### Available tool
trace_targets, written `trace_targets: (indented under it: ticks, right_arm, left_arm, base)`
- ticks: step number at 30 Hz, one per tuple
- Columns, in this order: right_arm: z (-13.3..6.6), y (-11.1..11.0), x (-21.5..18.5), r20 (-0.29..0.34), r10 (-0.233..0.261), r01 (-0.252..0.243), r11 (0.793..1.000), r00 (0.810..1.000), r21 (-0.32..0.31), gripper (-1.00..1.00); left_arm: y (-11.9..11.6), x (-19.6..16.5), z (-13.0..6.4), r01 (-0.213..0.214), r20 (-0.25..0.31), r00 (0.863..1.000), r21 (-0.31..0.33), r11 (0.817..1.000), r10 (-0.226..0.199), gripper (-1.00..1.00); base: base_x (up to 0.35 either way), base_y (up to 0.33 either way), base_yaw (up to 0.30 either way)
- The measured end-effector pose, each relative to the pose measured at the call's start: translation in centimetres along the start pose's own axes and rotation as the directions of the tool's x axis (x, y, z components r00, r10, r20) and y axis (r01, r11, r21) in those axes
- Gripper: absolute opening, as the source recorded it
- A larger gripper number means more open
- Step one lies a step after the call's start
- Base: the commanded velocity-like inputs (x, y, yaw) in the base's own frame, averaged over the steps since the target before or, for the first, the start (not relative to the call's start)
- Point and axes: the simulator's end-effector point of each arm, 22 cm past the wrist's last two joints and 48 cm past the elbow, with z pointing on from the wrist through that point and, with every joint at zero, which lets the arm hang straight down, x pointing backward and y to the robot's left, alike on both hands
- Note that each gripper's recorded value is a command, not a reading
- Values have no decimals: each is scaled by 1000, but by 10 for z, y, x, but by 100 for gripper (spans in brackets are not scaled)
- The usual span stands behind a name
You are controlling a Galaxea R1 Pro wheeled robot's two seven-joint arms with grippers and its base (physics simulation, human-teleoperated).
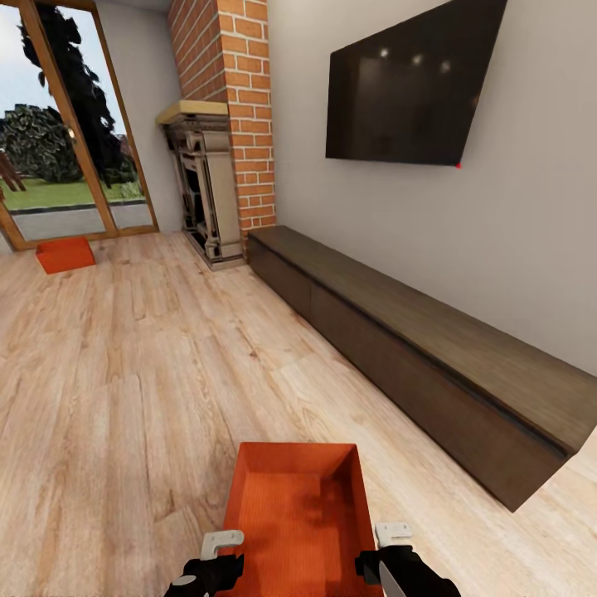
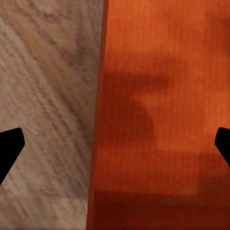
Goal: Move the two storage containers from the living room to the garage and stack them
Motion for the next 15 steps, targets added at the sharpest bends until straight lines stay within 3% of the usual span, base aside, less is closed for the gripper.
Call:
trace_targets:
  ticks: [15]
  right_arm:
    - [0, -1, 0, 0, 0, 0, 1000, 1000, 0, 100]
  left_arm:
    - [-1, 0, 0, 0, 0, 1000, 3, 1000, 0, 100]
  base:
    - [0, 0, 0]
